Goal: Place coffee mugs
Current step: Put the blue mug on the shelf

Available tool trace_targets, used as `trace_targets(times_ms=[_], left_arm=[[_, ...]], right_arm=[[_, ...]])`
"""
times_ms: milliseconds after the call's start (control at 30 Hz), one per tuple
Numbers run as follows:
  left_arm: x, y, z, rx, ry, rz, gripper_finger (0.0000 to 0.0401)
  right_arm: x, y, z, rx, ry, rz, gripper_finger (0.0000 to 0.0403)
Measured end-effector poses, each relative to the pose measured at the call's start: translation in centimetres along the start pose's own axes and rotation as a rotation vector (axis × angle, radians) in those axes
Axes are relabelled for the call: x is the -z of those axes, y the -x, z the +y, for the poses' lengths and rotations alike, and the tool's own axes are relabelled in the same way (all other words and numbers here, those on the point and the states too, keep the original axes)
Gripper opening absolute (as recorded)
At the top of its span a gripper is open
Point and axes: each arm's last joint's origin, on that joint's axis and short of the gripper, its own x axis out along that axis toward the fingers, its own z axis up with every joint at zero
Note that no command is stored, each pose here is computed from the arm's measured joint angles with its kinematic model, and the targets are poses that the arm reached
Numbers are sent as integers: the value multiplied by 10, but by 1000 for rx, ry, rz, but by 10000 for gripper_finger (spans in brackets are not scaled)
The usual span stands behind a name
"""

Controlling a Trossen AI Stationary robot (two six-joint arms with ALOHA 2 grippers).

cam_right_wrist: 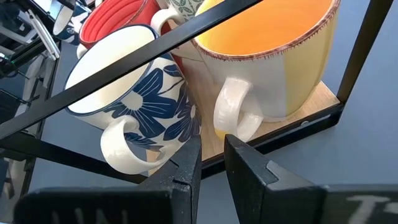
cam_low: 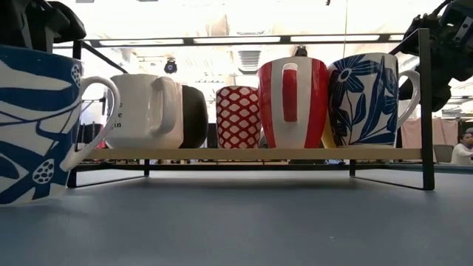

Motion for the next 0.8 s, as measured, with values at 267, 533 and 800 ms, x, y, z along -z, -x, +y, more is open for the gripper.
trace_targets(times_ms=[267, 533, 800], left_arm=[[4, 10, 10, -113, 91, 77, 79], [0, 26, 12, -152, 527, 85, 80], [5, 29, 6, -144, 1096, 259, 80]], right_arm=[[0, 0, 0, 0, 0, 0, 59], [0, 0, 0, 0, 0, 0, 59], [0, 0, 0, 0, 0, 0, 59]])
